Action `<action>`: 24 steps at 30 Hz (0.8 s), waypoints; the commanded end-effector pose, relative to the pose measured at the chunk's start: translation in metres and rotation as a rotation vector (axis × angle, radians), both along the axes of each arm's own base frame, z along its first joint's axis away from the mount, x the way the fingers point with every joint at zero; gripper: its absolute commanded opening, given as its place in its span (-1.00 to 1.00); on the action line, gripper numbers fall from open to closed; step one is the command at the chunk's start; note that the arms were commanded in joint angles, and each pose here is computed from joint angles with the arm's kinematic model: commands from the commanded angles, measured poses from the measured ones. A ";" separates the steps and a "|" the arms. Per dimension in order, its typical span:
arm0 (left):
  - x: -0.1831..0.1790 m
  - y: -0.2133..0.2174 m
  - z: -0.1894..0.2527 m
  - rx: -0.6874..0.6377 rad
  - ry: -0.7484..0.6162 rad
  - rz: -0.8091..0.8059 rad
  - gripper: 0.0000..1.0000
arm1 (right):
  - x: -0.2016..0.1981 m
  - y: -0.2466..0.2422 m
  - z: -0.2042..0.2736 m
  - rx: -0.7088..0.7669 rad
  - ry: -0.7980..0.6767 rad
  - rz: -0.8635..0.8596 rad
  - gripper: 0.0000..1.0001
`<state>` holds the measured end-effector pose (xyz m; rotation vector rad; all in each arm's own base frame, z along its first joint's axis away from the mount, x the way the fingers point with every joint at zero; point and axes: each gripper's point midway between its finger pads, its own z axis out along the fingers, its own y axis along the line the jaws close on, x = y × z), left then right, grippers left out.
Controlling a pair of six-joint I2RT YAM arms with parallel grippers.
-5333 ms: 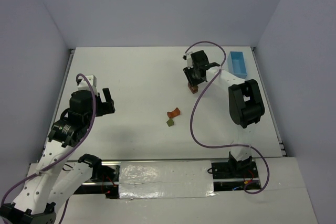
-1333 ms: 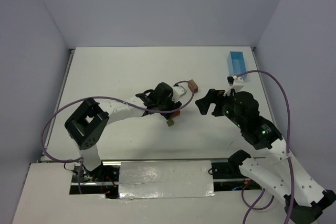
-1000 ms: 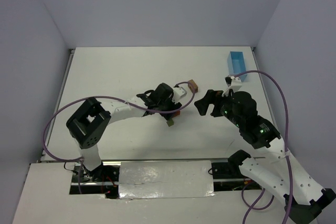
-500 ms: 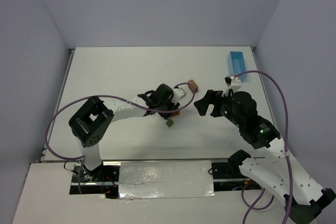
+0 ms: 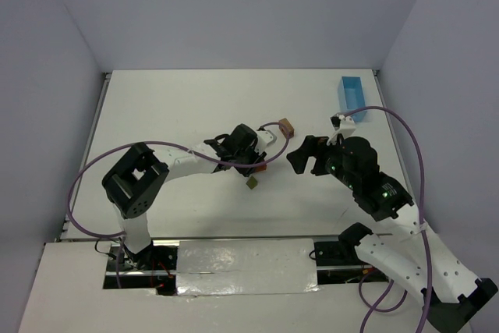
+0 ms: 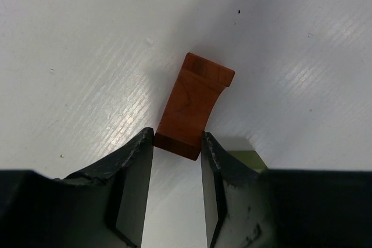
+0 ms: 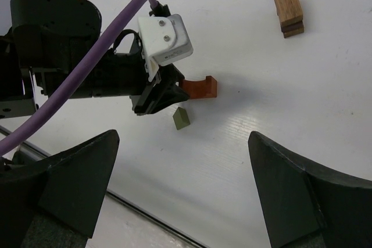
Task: Build the wood block tower
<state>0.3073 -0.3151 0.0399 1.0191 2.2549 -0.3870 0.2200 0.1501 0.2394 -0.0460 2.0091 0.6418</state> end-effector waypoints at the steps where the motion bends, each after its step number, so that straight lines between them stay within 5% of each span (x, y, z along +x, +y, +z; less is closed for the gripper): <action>1: 0.014 -0.007 0.015 -0.029 -0.047 0.016 -0.51 | 0.006 0.003 0.011 0.018 -0.050 0.009 0.99; 5: 0.014 -0.007 0.019 -0.036 -0.049 0.021 -0.45 | 0.006 0.004 0.009 0.015 -0.047 0.011 0.99; 13: 0.026 -0.009 0.040 -0.071 -0.088 0.088 -0.98 | 0.009 0.003 0.006 0.019 -0.053 -0.002 0.99; 24: 0.032 -0.013 0.106 -0.277 -0.014 0.235 -1.00 | 0.019 0.014 0.016 0.176 -0.104 0.025 0.99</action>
